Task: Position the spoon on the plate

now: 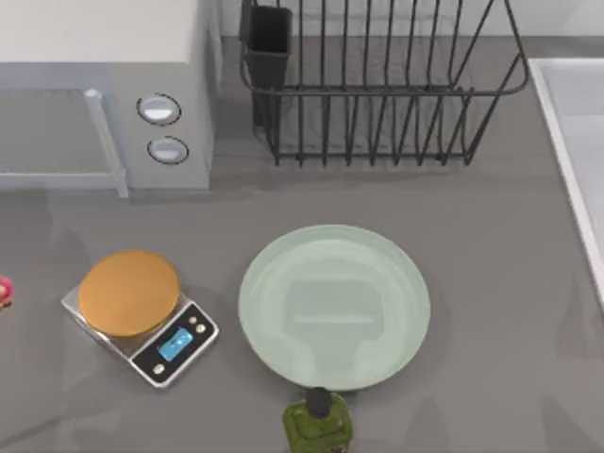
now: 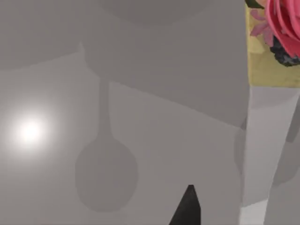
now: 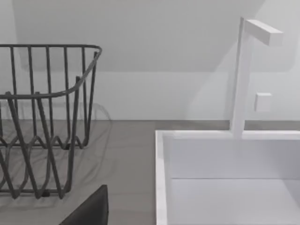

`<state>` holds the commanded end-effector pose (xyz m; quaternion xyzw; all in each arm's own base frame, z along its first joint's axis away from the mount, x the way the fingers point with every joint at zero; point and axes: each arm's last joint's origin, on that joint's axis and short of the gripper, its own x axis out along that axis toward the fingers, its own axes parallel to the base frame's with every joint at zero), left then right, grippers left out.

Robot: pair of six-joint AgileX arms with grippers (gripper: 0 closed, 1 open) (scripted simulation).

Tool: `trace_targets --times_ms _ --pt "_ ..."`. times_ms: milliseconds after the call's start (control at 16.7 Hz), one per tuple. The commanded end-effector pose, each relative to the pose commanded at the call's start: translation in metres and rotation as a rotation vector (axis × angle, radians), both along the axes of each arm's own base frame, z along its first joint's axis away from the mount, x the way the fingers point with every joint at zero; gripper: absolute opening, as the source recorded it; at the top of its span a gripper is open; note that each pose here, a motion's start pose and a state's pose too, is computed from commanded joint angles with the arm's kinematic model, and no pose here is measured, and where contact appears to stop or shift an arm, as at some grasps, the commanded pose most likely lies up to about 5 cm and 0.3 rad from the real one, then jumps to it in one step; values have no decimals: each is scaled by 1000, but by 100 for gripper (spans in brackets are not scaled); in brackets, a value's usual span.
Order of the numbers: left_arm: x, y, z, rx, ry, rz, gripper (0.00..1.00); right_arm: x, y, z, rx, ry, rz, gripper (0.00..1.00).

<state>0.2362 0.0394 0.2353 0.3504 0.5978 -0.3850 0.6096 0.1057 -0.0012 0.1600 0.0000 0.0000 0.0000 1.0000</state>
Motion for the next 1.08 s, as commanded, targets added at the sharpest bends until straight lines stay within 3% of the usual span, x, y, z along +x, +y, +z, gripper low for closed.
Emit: trace_targets --times_ms 300,540,840,1080 --pt "41 -91 23 -29 7 -266 0 0 0 0 0 0 0 100" --pt "66 -187 18 -21 14 -408 0 0 0 0 0 0 0 100" --pt "75 -301 -23 15 1 -467 0 0 0 0 0 0 0 100" --pt "74 -343 -53 36 -19 -445 0 0 0 0 0 0 0 100"
